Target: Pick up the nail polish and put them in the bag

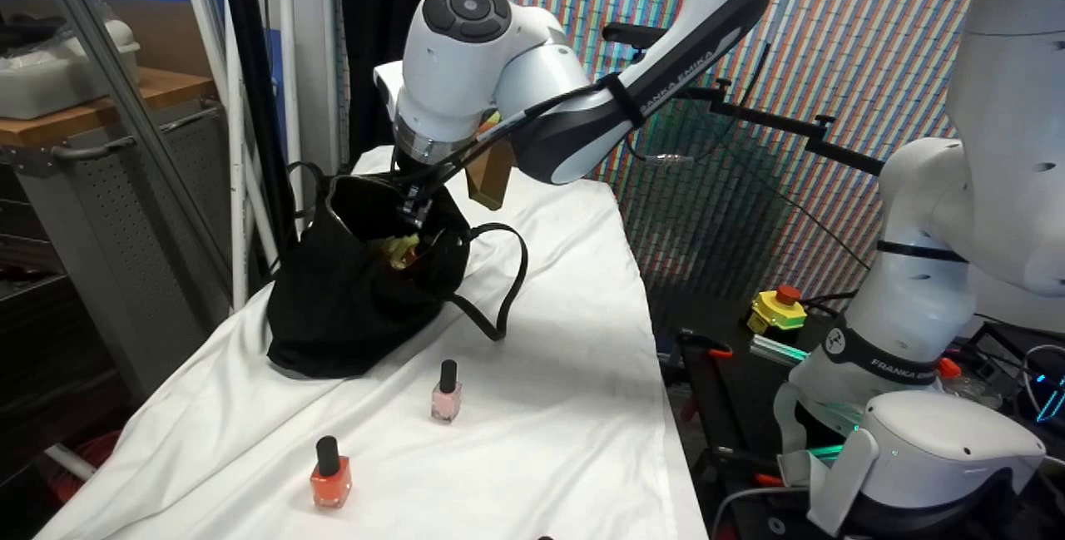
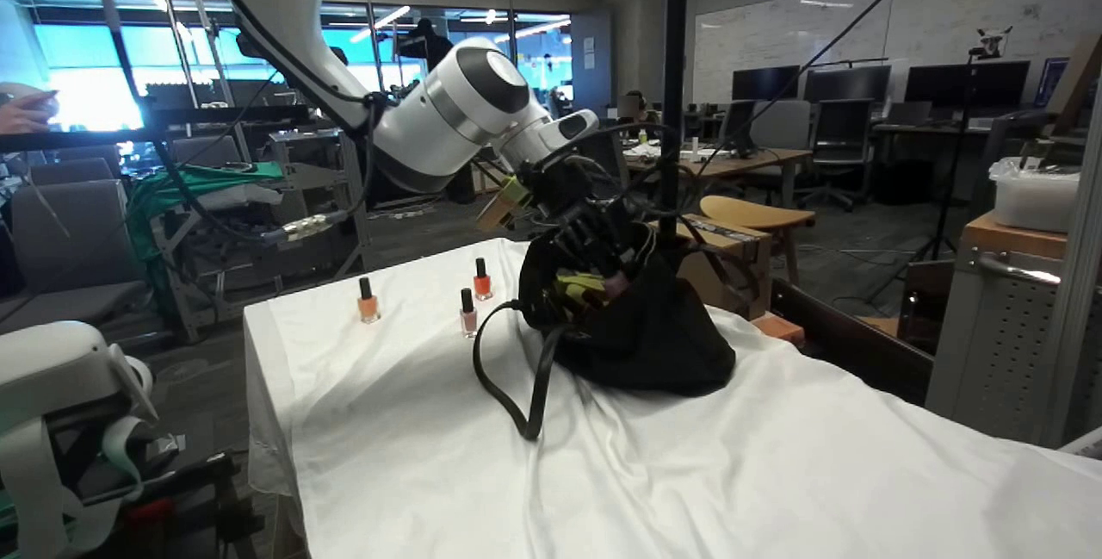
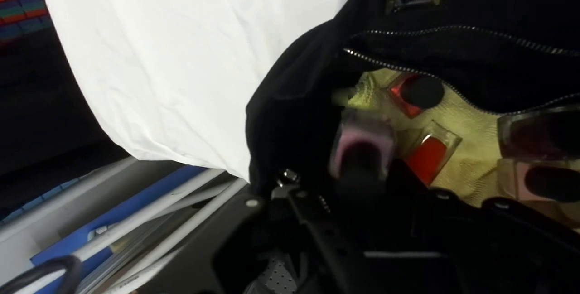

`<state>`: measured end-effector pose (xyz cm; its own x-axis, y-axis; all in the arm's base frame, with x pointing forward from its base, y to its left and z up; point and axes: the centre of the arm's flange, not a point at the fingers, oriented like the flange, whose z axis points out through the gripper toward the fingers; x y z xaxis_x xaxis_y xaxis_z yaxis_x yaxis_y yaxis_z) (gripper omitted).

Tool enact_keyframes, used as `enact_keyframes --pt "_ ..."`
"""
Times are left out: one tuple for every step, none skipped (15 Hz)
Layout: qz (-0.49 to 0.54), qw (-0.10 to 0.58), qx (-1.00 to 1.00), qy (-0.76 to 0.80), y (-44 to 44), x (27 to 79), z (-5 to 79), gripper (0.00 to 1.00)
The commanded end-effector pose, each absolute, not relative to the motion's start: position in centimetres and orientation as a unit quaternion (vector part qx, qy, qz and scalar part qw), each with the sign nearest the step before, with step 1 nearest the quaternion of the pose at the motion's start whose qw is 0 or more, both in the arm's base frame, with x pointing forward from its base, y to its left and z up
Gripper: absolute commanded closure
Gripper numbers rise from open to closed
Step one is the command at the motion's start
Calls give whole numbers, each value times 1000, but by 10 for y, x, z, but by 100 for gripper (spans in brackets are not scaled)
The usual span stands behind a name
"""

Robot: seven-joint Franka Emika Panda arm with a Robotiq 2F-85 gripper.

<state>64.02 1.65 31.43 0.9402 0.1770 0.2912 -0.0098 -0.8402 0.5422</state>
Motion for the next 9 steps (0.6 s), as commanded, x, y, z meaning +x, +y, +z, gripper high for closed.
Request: enact_keyframes --pt "185 282 941 35 2 671 309 17" --pt "185 282 941 36 2 670 310 9" --pt "179 279 943 37 2 667 312 3" --pt "179 276 943 41 4 662 314 1" --pt "172 275 945 39 5 656 317 0" --pt "167 273 946 41 8 647 321 0" --pt "161 266 949 45 10 638 324 0" --pt "151 258 953 44 14 630 327 0" --pt "144 249 956 46 18 621 330 0"
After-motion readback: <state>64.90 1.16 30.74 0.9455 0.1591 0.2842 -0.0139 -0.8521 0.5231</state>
